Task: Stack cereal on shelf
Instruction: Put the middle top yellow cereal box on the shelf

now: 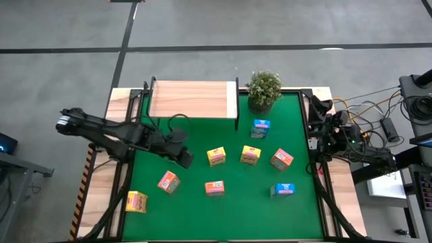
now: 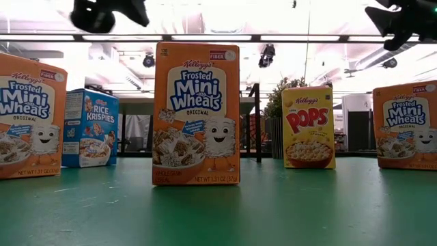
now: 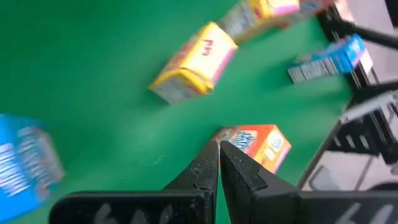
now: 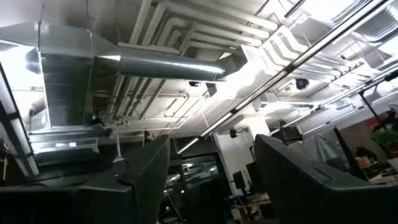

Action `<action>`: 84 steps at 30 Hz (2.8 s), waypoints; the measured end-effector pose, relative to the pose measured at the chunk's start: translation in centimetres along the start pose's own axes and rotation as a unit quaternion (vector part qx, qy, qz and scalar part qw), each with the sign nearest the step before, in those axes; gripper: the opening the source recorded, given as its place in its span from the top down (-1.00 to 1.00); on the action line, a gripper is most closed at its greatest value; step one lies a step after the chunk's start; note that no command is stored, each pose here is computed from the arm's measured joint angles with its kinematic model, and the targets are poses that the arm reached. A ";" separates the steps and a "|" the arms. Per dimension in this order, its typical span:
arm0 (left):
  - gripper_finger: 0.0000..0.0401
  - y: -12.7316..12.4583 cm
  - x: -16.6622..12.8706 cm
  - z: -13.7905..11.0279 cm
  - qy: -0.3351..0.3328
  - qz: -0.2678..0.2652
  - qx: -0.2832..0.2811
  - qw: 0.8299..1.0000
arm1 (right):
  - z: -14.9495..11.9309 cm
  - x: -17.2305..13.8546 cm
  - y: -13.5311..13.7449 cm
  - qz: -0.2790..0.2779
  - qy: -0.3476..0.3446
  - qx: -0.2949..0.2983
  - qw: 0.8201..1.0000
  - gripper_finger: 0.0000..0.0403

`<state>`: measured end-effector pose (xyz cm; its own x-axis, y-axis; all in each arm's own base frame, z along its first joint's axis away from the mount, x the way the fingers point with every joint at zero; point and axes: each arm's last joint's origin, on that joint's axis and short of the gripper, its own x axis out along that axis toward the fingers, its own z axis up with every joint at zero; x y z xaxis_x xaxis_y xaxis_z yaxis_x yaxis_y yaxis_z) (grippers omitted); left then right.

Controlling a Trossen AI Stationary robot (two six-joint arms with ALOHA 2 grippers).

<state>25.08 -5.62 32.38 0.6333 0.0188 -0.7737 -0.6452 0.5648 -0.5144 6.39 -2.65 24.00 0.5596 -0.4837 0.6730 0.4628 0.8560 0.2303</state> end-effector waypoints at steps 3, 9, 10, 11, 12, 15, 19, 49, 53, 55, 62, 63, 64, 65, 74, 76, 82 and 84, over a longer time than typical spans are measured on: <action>0.99 -0.8 1.2 0.3 0.004 0.007 0.036 0.999 | -0.1 0.0 0.0 0.000 0.004 -0.001 1.000 -0.11; 0.79 -2.6 3.5 1.8 0.003 0.024 0.123 0.992 | -0.2 0.0 0.0 0.000 0.010 0.004 1.000 -0.11; 0.74 -2.9 3.9 2.1 0.002 0.026 0.140 0.990 | -0.2 0.0 0.0 0.000 0.011 0.004 1.000 -0.11; 0.69 -3.3 4.2 2.5 0.001 0.027 0.156 0.987 | -0.3 0.0 0.0 0.000 0.013 0.005 1.000 -0.11; 0.64 -3.5 4.6 2.8 0.001 0.029 0.173 0.985 | -0.3 0.0 0.0 0.000 0.017 0.004 1.000 -0.11; 0.48 -4.4 5.5 3.6 0.003 0.038 0.243 0.969 | -0.5 0.0 0.0 0.000 0.026 0.003 1.000 -0.11; 0.29 -4.8 7.1 3.6 0.017 0.069 0.370 0.926 | -0.9 0.0 0.0 -0.001 0.045 0.012 0.999 -0.11; -0.41 -2.9 13.9 3.6 0.043 0.134 0.396 0.908 | -0.9 0.2 0.0 -0.004 0.066 -0.015 0.998 -0.11; -0.41 -2.5 14.4 3.4 0.044 0.131 0.395 0.908 | -1.0 0.2 0.0 -0.004 0.070 -0.017 0.997 -0.11; -0.40 -2.6 14.4 3.4 0.040 0.126 0.400 0.907 | -1.0 0.2 0.0 -0.004 0.074 -0.017 0.997 -0.11; -0.23 -2.5 14.4 3.5 0.043 0.127 0.407 0.904 | -1.2 0.1 0.0 -0.005 0.081 -0.013 0.997 -0.11; -0.20 -2.5 14.4 3.5 0.044 0.127 0.408 0.903 | -1.2 0.1 0.0 -0.005 0.082 -0.013 0.997 -0.11; -0.16 -2.5 14.4 3.5 0.044 0.128 0.409 0.903 | -1.2 0.1 0.0 -0.005 0.083 -0.014 0.996 -0.11; -0.13 -2.5 14.4 3.5 0.044 0.128 0.409 0.903 | -1.2 0.1 0.0 -0.005 0.084 -0.014 0.996 -0.11; 0.14 -2.5 14.4 3.5 0.044 0.127 0.410 0.902 | -1.3 0.1 0.0 -0.005 0.086 -0.015 0.996 -0.11; 0.17 -2.5 14.4 3.5 0.045 0.127 0.413 0.901 | -1.3 0.1 0.0 -0.005 0.087 -0.015 0.996 -0.11; 0.20 -3.3 13.4 4.0 0.034 0.113 0.452 0.884 | -1.3 0.1 0.0 -0.005 0.087 -0.016 0.996 -0.11; 0.20 -3.9 12.7 4.4 0.030 0.097 0.470 0.877 | -1.3 0.1 0.0 -0.005 0.087 -0.016 0.996 -0.11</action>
<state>37.50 -3.96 26.14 0.5094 0.1625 -0.8450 -0.0837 0.9867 0.1393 7.36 -2.92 23.16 0.6647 -0.5186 0.5378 0.4887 0.8463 0.2120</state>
